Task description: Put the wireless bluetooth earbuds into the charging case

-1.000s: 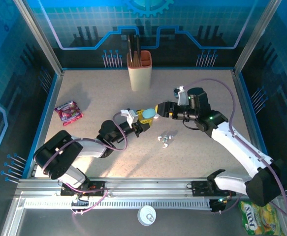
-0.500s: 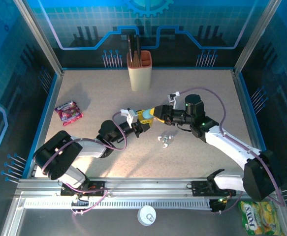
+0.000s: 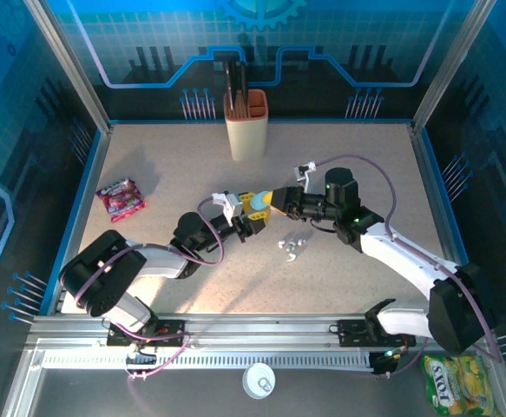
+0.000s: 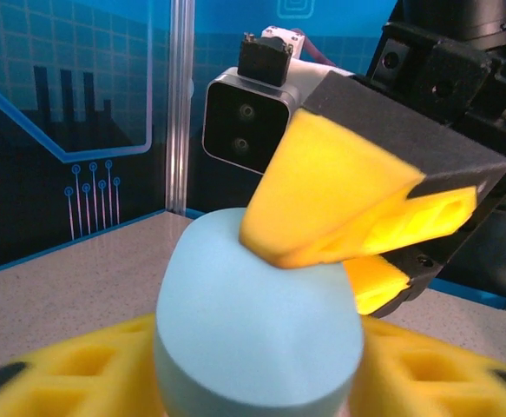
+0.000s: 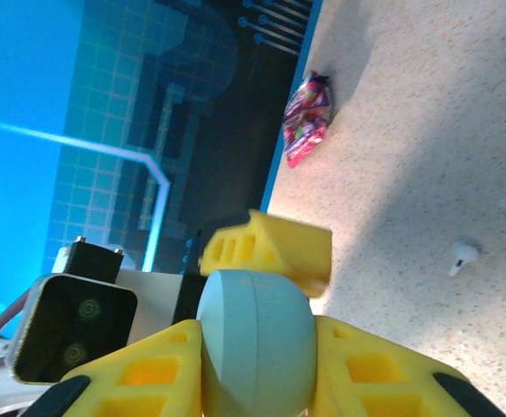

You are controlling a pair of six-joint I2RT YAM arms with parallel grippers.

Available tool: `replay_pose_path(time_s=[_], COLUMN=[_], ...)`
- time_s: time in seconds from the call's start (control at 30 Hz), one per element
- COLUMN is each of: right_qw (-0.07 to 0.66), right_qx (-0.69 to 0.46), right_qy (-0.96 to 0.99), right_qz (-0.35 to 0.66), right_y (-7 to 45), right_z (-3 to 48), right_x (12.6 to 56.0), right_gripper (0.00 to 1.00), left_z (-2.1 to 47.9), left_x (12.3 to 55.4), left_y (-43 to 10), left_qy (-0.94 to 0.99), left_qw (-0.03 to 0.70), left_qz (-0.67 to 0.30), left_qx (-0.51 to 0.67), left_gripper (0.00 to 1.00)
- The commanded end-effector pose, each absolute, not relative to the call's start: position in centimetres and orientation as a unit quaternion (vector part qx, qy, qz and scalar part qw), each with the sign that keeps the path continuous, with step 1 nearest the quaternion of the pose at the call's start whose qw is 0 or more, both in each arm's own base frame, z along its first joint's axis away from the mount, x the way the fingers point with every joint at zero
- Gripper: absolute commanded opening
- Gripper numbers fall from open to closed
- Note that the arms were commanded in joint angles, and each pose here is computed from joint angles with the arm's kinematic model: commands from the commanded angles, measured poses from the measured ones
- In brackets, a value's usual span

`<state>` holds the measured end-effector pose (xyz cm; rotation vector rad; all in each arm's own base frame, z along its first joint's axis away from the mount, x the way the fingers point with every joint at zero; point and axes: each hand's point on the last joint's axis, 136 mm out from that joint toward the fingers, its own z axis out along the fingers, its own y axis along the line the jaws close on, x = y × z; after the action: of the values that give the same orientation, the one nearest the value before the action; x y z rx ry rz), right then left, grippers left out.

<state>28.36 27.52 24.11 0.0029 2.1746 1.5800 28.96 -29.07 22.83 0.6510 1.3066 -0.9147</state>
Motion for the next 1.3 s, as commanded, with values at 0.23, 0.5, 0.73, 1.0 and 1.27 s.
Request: replay_pose_path(time_s=[0.23, 0.5, 0.73, 1.0, 1.27], right_qw=[0.287, 0.293, 0.276, 0.262, 0.314], right_qx=[0.094, 0.189, 0.238, 0.25, 0.182], right_qy=[0.86, 0.897, 0.899, 0.91, 0.922], right_qz=[0.411, 0.272, 0.242, 0.199, 0.135], right_y=[18.7, 10.1, 7.0, 5.5, 3.7], right_z=[16.5, 9.0, 4.7, 2.5, 5.9], right_x=[31.1, 31.6, 30.7, 29.8, 29.8], right_gripper=[0.22, 0.21, 0.24, 0.32, 0.77], left_z=[17.9, 15.2, 14.0, 12.5, 9.5], left_x=[28.8, 29.0, 31.0, 33.3, 35.8], left_y=[-28.4, -28.4, -27.7, -27.6, -27.0], left_qy=[0.625, 0.683, 0.745, 0.809, 0.88], left_qw=[0.621, 0.56, 0.518, 0.453, 0.353], left_qz=[-0.349, -0.315, -0.263, -0.212, -0.129], left_qx=[0.32, 0.347, 0.327, 0.307, 0.29], left_gripper=[0.97, 0.99, 0.96, 0.95, 0.95])
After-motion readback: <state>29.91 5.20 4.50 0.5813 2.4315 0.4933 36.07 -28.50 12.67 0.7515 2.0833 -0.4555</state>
